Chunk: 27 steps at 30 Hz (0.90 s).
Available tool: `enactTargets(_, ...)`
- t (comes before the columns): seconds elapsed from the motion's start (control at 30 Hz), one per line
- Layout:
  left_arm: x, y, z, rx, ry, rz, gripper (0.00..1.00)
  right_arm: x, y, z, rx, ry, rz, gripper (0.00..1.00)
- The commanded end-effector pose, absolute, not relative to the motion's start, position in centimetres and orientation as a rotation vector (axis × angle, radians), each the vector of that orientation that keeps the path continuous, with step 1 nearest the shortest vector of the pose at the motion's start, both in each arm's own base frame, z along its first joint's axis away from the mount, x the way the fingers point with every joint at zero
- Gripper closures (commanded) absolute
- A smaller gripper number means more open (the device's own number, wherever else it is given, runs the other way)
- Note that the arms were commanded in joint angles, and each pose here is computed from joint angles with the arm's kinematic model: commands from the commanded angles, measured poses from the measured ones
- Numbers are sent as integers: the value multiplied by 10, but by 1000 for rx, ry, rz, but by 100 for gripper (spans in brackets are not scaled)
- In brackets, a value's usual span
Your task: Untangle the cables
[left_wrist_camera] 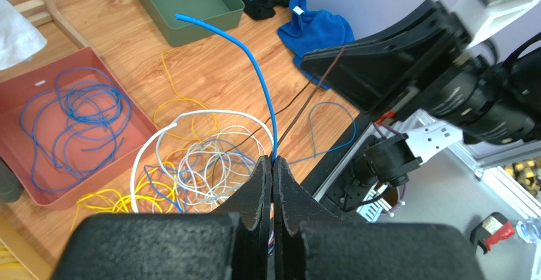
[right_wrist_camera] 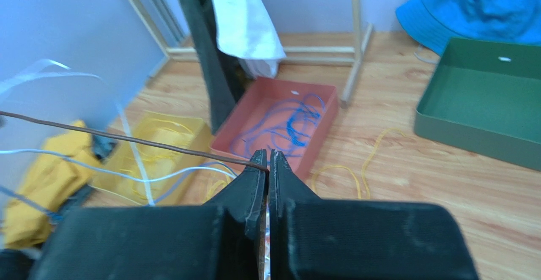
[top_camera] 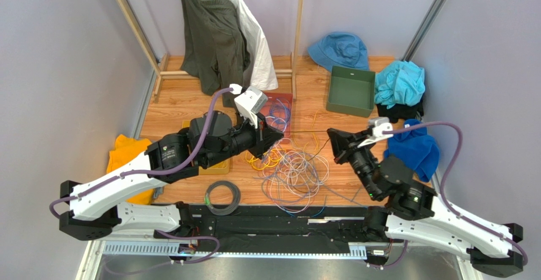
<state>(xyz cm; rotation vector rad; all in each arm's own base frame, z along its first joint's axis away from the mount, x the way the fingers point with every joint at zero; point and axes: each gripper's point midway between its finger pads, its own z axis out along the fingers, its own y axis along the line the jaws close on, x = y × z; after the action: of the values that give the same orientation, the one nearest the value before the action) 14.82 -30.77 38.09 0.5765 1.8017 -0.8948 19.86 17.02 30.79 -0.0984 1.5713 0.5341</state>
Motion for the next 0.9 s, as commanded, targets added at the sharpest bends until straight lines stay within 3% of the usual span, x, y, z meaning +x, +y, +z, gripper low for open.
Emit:
enactTargets(0.0,155,-293,421,506,1701,-898,100,188,149,359,-27,1488,632,100)
enactTargets(0.03,157,-293,414,497,1718,-880,100,186,146,361,-37,1494,626,100)
enactTargets(0.1,159,-295,404,478,1742,-879,83,183,144,380,-39,1481,646,100)
enactTargets(0.13,162,-296,391,476,1764,-864,64,182,142,380,-51,1493,636,100)
enactTargets(0.2,168,-296,380,435,1789,-855,43,183,143,386,-65,1510,618,100)
enactTargets(0.33,184,-289,335,363,1892,-768,25,190,142,389,-53,1546,545,100)
enactTargets(0.6,194,-277,253,266,2045,-674,21,204,139,445,-19,1503,441,100)
enactTargets(0.87,175,-294,197,256,2053,-876,28,213,143,582,-10,1341,412,100)
